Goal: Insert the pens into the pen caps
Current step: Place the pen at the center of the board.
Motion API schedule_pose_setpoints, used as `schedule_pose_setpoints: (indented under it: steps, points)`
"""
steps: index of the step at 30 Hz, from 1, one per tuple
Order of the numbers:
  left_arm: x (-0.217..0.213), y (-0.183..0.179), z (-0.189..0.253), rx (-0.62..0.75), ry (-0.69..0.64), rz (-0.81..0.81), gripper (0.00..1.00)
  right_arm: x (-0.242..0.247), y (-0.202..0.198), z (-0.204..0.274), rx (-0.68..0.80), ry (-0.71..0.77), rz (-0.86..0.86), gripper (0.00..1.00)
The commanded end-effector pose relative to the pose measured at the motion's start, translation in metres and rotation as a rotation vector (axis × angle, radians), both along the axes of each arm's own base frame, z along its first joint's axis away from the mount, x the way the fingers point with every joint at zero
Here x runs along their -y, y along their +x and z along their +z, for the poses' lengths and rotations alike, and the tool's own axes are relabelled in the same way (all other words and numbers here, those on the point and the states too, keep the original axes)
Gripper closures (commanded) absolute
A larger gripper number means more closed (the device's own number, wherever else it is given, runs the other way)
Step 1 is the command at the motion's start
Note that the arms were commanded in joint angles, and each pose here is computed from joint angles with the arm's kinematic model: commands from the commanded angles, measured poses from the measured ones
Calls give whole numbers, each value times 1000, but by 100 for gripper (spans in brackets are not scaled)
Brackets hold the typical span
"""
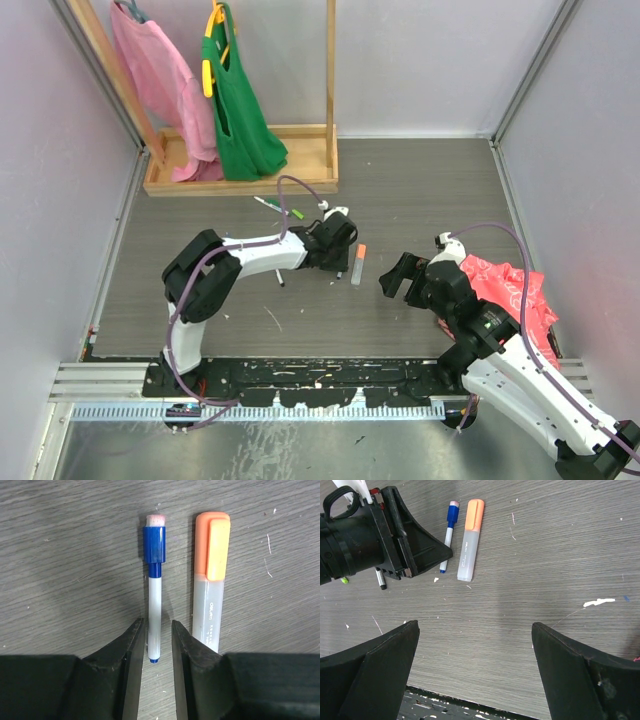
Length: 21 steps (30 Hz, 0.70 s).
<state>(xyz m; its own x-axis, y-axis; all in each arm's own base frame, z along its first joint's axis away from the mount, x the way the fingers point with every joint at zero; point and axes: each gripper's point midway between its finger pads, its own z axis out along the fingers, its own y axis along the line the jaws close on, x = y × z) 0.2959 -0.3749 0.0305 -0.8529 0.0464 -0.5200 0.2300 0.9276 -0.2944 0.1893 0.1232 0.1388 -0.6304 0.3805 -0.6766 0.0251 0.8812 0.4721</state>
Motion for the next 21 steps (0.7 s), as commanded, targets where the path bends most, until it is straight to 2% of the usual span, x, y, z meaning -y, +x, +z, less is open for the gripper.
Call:
schedule_pose_setpoints:
  steps: [1, 9, 21]
  points:
    - [4, 9, 58, 77, -92, -13, 70, -4, 6, 10, 35, 20, 7, 1]
    - [-17, 8, 114, 164, -111, -32, 66, -5, 7, 10, 31, 10, 9, 1]
    - [-91, -16, 139, 244, 7, 14, 54, -11, 16, 22, 37, -2, 20, 1]
